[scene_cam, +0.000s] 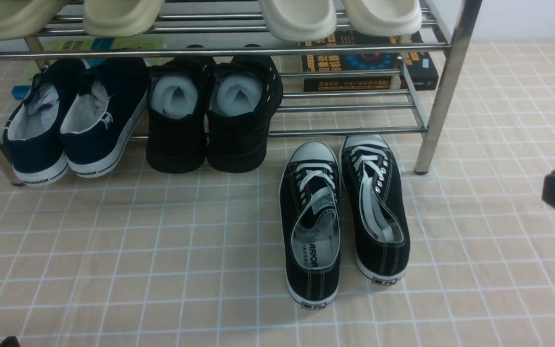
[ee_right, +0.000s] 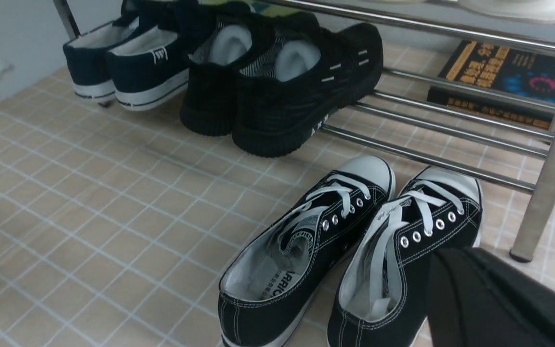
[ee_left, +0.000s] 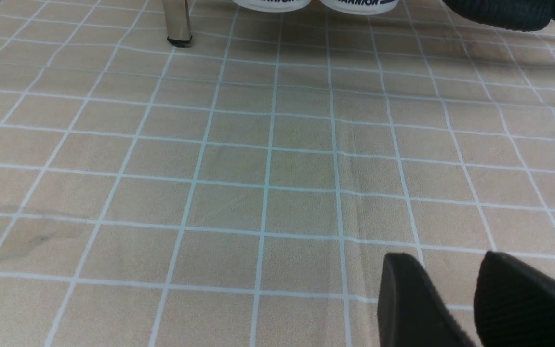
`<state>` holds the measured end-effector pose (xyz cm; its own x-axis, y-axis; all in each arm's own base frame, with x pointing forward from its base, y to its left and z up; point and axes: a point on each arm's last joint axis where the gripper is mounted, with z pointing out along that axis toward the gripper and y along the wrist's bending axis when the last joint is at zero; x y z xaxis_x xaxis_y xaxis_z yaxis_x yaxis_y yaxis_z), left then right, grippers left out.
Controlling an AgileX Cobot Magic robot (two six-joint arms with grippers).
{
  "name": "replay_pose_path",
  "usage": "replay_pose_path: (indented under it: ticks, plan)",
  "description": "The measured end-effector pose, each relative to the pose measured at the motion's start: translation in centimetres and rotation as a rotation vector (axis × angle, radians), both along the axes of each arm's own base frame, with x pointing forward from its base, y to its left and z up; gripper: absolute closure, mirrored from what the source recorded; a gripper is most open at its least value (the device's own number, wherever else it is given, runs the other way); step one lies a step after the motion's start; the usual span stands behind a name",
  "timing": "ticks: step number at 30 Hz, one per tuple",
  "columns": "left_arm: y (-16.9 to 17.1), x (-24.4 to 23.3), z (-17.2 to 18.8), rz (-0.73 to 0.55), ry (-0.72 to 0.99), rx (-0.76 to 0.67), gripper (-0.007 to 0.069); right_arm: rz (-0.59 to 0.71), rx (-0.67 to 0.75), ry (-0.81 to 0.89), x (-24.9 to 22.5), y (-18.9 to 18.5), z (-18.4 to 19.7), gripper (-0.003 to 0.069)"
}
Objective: Take the shoes off the shelf from the light coffee tablecloth by hand.
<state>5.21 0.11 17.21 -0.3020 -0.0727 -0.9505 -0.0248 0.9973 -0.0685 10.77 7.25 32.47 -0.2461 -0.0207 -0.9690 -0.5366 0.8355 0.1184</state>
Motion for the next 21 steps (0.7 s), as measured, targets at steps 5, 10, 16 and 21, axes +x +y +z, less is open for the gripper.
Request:
replay_pose_path:
  ticks: [5,10,16,21]
  plan:
    - [0.0,0.0,0.0,0.0,0.0,0.0,0.0385,-0.009,0.023,-0.035,-0.1,-0.2,-2.7,0.0668]
    - [0.0,0.0,0.0,0.0,0.0,0.0,0.0385,-0.009,-0.026,0.038,-0.3,-0.3,-5.8,0.0664]
    - [0.0,0.0,0.0,0.0,0.0,0.0,0.0385,-0.007,-0.069,0.093,-0.6,-0.5,-8.0,0.0659]
    - [0.0,0.0,0.0,0.0,0.0,0.0,0.0385,-0.006,-0.071,0.087,-0.6,-0.5,-8.0,0.0659]
